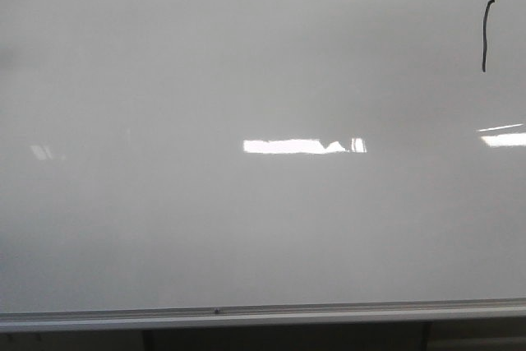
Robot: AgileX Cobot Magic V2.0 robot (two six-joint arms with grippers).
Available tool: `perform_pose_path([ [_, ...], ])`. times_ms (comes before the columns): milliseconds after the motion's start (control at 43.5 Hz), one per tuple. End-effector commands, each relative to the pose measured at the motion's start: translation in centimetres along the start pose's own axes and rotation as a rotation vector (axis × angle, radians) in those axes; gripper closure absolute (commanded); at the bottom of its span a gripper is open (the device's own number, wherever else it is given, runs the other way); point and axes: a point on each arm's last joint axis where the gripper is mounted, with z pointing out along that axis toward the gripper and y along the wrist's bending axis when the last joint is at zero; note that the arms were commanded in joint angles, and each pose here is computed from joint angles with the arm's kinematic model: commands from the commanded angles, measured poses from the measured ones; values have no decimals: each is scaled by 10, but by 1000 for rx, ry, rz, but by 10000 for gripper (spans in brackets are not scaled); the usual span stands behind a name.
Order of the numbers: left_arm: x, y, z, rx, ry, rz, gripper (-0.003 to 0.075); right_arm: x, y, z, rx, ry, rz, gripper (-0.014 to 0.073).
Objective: Write number 1 on whiteboard
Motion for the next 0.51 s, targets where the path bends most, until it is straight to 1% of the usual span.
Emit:
perform_pose_path([
  [0,-13,7,5,30,-202,-96,711,-7,-4,-9,43,-83,-4,129],
  [115,-11,8,24,39,-250,-110,711,-8,-5,-9,46,-97,-4,129],
  [367,-13,4,69,70,-308,-113,711,-9,-5,-9,47,-102,-4,129],
  [482,-10,3,87,79,-313,-113,711,-9,-5,-9,47,-102,-4,129],
])
